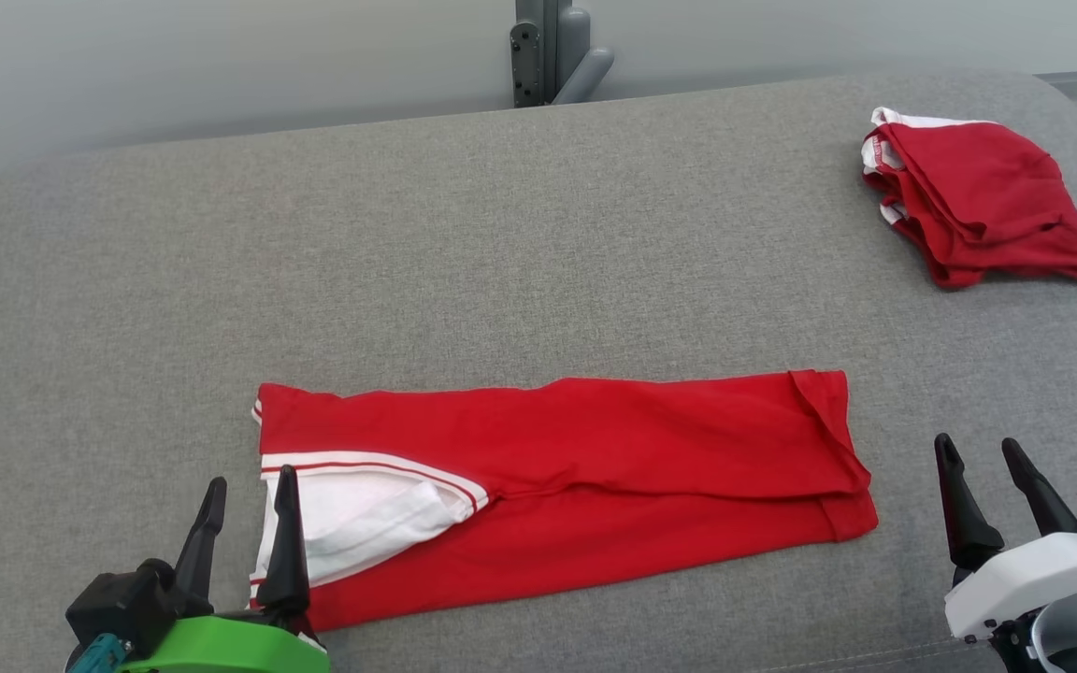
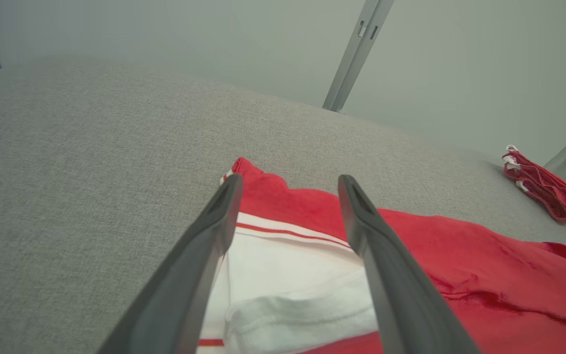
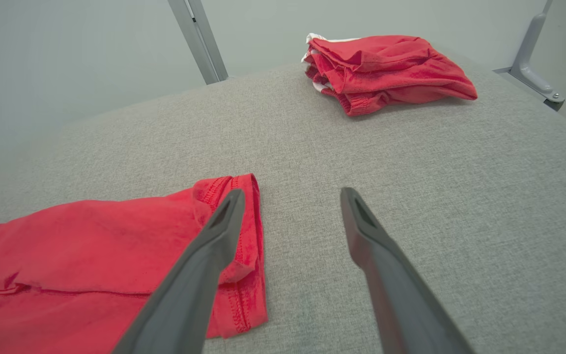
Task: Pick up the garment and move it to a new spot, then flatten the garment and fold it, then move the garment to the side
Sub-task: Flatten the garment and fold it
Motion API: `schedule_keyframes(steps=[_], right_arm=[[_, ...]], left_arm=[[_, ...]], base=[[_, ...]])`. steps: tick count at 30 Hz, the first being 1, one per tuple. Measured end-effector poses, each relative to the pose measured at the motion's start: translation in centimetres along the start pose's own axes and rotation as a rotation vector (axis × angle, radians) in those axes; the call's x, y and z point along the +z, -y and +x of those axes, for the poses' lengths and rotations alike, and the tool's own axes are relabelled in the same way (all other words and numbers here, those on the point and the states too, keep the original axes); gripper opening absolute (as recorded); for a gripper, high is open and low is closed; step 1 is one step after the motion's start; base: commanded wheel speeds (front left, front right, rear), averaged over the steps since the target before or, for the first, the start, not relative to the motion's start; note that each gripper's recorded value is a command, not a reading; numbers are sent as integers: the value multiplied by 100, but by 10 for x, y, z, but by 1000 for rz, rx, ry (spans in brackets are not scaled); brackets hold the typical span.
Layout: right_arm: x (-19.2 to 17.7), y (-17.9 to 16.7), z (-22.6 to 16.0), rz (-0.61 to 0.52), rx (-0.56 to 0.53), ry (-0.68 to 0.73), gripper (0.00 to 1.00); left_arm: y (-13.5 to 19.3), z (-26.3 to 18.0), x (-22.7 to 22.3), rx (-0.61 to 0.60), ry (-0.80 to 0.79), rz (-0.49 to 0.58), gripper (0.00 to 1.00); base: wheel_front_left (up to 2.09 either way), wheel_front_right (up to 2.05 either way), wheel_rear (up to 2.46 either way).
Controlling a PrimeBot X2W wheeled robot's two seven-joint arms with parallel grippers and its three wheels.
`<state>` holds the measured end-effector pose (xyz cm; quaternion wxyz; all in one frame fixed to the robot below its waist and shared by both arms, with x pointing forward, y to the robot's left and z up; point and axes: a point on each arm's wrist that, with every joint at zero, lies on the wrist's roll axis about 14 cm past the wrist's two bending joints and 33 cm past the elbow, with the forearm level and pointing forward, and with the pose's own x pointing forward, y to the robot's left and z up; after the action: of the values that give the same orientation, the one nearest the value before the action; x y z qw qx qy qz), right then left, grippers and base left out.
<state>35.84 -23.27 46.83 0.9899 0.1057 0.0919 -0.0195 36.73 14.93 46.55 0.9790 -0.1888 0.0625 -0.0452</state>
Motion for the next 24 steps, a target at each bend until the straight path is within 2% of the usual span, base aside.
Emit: schedule_keyframes(steps=[6, 17, 24], right_arm=[[0, -3, -2, -17, 7, -12, 100], [-36, -49, 21, -75, 148, -136, 100], [-60, -42, 31, -103, 129, -218, 100]], left_arm=[[9, -3, 14, -25, 47, 40, 100], [3, -17, 31, 21, 110, 46, 100], [-9, -31, 38, 64, 134, 47, 100]], base=[[0, 0, 0], [0, 0, 0], [0, 0, 0]])
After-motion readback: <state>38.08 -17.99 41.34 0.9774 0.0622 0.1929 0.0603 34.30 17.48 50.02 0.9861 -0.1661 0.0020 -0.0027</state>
